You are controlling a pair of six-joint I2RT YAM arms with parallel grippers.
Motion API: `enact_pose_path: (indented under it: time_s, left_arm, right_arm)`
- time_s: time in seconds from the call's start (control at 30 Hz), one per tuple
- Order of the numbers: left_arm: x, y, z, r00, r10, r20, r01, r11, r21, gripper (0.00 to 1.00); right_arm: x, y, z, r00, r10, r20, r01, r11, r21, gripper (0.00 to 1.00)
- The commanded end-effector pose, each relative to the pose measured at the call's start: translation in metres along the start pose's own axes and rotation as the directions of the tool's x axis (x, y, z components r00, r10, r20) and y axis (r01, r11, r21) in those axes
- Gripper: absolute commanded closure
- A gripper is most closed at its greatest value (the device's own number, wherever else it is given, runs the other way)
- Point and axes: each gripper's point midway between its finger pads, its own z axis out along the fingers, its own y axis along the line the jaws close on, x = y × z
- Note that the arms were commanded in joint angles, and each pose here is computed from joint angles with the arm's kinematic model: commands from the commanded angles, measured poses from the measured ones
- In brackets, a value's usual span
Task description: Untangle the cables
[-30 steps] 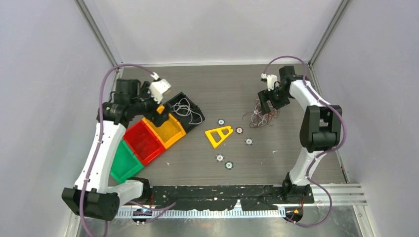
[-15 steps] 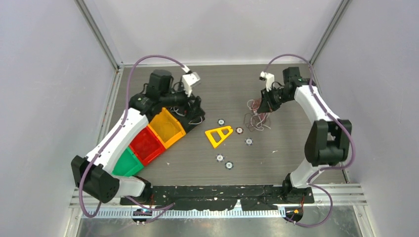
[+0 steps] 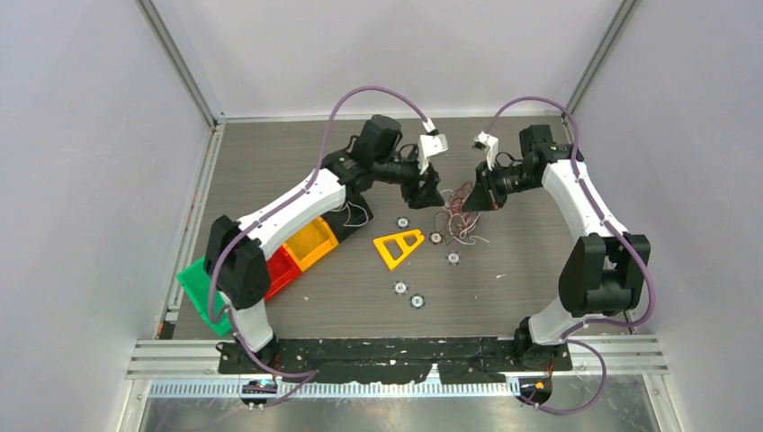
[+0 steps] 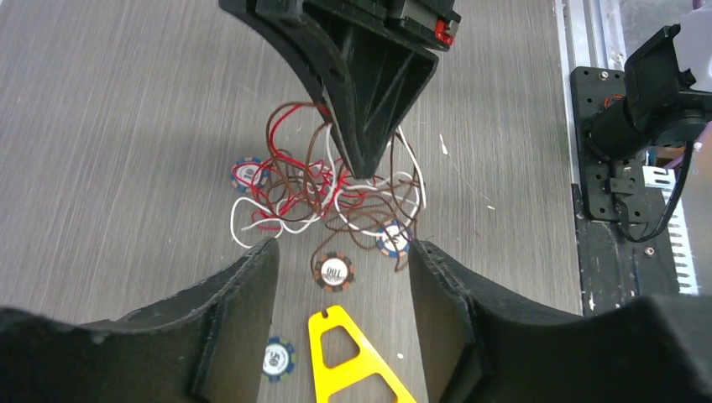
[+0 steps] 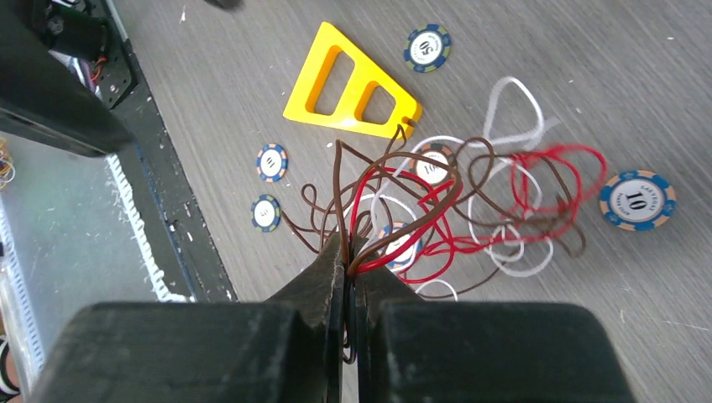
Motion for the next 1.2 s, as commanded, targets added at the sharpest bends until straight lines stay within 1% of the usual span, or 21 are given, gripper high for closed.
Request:
enact_pose_path:
  time_s: [0.0,0.07,0.2,0.27,0.3,0.37,0.47,0.5,0.53,0.57,0.6,0.63,0.67,0.7,0.73,0.77,0.8,0.83,0.93,1.07,1.17]
  left_arm:
    - [-0.027,0.001,0.020,0.988,0.122,0.091,-0.125,0.992,0.033,0.44]
    - [-0.026,0.005,0.029,0.987,0.131,0.094,-0.134,0.991,0.030,0.48]
    - [-0.018,0.009,0.046,0.988,0.130,0.079,-0.134,0.990,0.044,0.50]
    - [-0.015,0.011,0.052,0.990,0.123,0.073,-0.127,0.991,0.050,0.53]
    - [-0.013,0.012,0.054,0.991,0.113,0.069,-0.116,0.992,0.050,0.57]
    - [-0.011,0.015,0.058,0.994,0.091,0.064,-0.094,0.994,0.048,0.68]
    - [-0.012,0.010,0.061,0.996,0.061,0.066,-0.066,0.995,0.079,0.80]
    - [-0.013,0.008,0.060,0.996,0.057,0.068,-0.063,0.994,0.084,0.88]
    - [-0.017,0.006,0.058,0.996,0.056,0.074,-0.062,0.994,0.085,0.98]
    - [-0.024,0.004,0.053,0.995,0.049,0.085,-0.056,0.995,0.078,1.00]
    - [-0.032,0.000,0.049,0.994,0.045,0.102,-0.054,0.995,0.082,1.00]
    - [-0.043,-0.005,0.042,0.991,0.048,0.127,-0.059,0.994,0.089,1.00]
    - [-0.054,-0.010,0.035,0.988,0.047,0.149,-0.061,0.994,0.091,1.00]
    - [-0.064,-0.015,0.028,0.984,0.042,0.171,-0.058,0.994,0.091,1.00]
    - [-0.075,-0.019,0.020,0.981,0.037,0.191,-0.054,0.995,0.086,1.00]
    - [-0.085,-0.021,0.014,0.978,0.028,0.208,-0.044,0.996,0.072,1.00]
    - [-0.095,-0.022,0.006,0.974,0.022,0.226,-0.035,0.998,0.054,1.00]
    - [-0.106,-0.023,-0.002,0.969,0.024,0.246,-0.034,0.999,0.036,1.00]
    - [-0.142,-0.026,-0.027,0.951,0.041,0.308,-0.036,0.999,-0.022,1.00]
    - [-0.190,-0.034,-0.065,0.923,0.051,0.381,-0.032,0.998,-0.056,1.00]
    - [-0.227,-0.039,-0.102,0.894,0.098,0.436,-0.053,0.992,-0.114,1.00]
  right_arm:
    - [-0.006,0.027,-0.008,0.997,-0.063,0.035,0.065,0.996,-0.068,0.94]
    - [-0.004,0.032,-0.009,0.997,-0.066,0.030,0.069,0.994,-0.082,0.94]
    - [-0.001,0.036,-0.011,0.997,-0.079,0.020,0.080,0.992,-0.095,0.95]
    - [0.000,0.037,-0.012,0.996,-0.086,0.018,0.087,0.991,-0.097,0.95]
    - [0.000,0.038,-0.012,0.996,-0.089,0.019,0.090,0.991,-0.098,0.95]
    - [0.000,0.038,-0.013,0.996,-0.090,0.019,0.092,0.991,-0.098,0.95]
    - [-0.001,0.037,-0.013,0.996,-0.092,0.021,0.094,0.991,-0.093,0.94]
    - [-0.002,0.035,-0.012,0.995,-0.096,0.024,0.098,0.991,-0.088,0.94]
    - [-0.001,0.032,-0.011,0.996,-0.086,0.017,0.087,0.993,-0.074,0.91]
    - [-0.004,0.023,-0.009,0.995,-0.096,0.027,0.097,0.994,-0.046,0.88]
    - [0.001,0.015,-0.007,0.999,-0.050,0.005,0.050,0.999,-0.007,0.84]
    - [-0.005,0.003,-0.005,0.997,-0.069,0.019,0.068,0.997,0.036,0.82]
    - [-0.001,-0.005,-0.004,1.000,-0.031,0.007,0.030,0.997,0.075,0.77]
    - [-0.006,-0.016,-0.002,0.999,-0.047,0.025,0.044,0.993,0.109,0.74]
    - [-0.004,-0.023,-0.001,1.000,-0.003,0.026,-0.001,0.990,0.143,0.68]
    - [-0.011,-0.032,0.001,0.999,-0.017,0.049,0.009,0.985,0.172,0.64]
    - [-0.008,-0.037,0.003,0.998,0.023,0.054,-0.033,0.980,0.195,0.61]
    - [-0.013,-0.047,0.004,0.997,0.031,0.077,-0.048,0.972,0.230,0.59]
    - [-0.010,-0.070,0.015,0.994,0.058,0.088,-0.080,0.955,0.285,0.59]
    - [0.008,-0.094,0.032,0.991,0.127,0.041,-0.133,0.939,0.318,0.59]
    - [0.025,-0.112,0.041,0.986,0.167,-0.009,-0.153,0.922,0.357,0.59]
